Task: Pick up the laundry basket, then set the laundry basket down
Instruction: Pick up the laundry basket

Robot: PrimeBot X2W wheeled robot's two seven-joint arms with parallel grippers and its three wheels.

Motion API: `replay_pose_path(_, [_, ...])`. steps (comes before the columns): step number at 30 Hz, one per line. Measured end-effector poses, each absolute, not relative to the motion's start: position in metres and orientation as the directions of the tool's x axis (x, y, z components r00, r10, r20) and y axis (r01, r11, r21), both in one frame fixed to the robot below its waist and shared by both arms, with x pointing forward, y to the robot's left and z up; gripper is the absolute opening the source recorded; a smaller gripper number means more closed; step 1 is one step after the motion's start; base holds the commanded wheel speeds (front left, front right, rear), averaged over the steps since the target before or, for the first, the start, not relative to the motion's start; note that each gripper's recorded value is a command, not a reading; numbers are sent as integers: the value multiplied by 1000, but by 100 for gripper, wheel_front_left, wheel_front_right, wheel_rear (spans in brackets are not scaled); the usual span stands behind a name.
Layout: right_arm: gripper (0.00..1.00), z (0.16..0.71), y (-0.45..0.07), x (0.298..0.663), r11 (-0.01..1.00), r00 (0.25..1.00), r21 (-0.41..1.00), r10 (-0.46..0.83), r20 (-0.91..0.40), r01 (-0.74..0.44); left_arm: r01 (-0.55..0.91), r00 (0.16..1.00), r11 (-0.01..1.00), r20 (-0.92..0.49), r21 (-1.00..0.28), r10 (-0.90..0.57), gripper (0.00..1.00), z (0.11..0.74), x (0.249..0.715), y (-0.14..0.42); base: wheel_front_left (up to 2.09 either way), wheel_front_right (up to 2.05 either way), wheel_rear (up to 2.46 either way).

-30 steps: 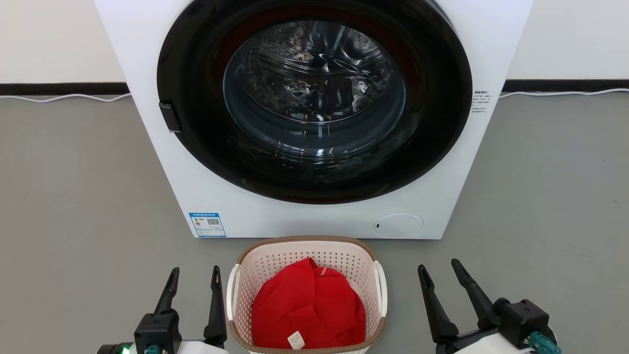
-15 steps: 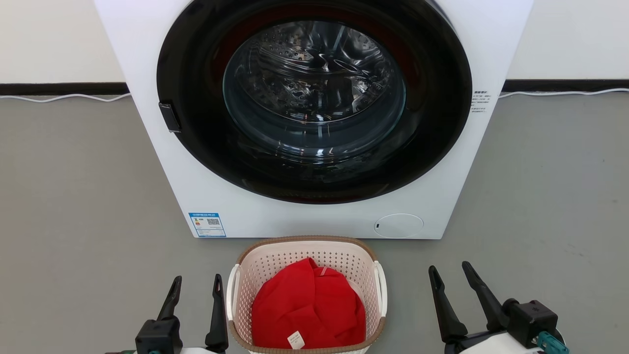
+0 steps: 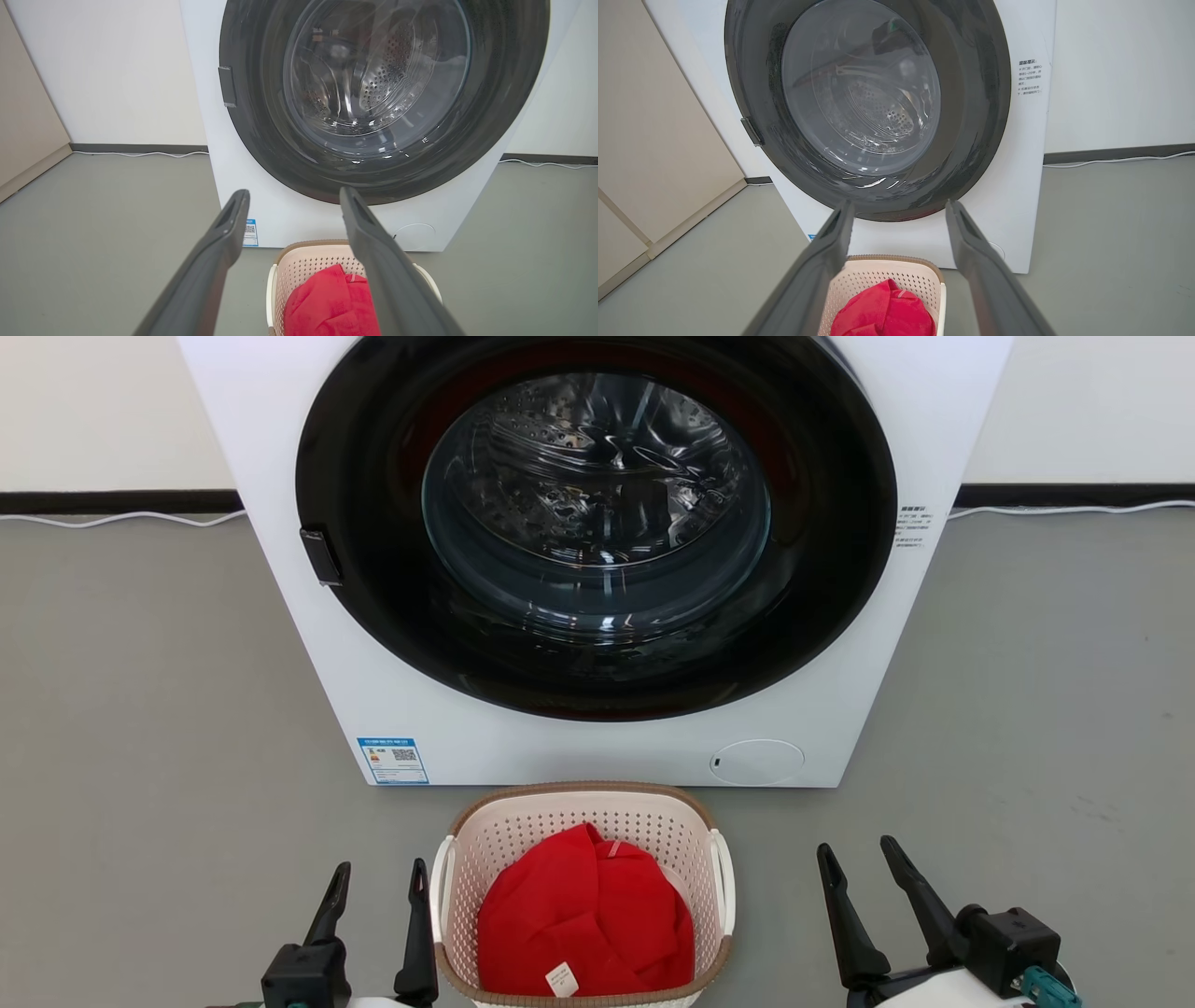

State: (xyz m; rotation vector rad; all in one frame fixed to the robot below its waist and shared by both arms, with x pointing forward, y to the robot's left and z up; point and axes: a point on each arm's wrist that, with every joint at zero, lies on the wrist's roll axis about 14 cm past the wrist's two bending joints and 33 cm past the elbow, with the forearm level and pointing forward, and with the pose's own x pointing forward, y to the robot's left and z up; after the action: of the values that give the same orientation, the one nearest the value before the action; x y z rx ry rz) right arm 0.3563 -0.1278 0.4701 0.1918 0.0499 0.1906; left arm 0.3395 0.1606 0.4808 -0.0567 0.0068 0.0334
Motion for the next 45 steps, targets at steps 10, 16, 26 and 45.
replay_pose_path(10, [100, 466, -130, 357, 965, 981, 196, 188, -42, -176, -31, 999, 998, -22, -58, 30, 100, 477, 340, 159, 0, 0, 0])
replay_pose_path(16, [100, 458, -131, 361, 965, 981, 200, 184, -66, -168, -36, 998, 997, -49, -67, 33, 100, 469, 344, 160, 0, 0, 0])
replay_pose_path(26, [100, 450, -134, 392, 966, 981, 210, 172, -84, -152, -36, 995, 993, -92, -114, 25, 100, 454, 373, 160, 0, 0, 0])
replay_pose_path(45, [100, 377, -134, 480, 971, 964, 206, 167, -206, -124, -25, 975, 992, -222, -125, -4, 100, 383, 467, 155, 0, 0, 0])
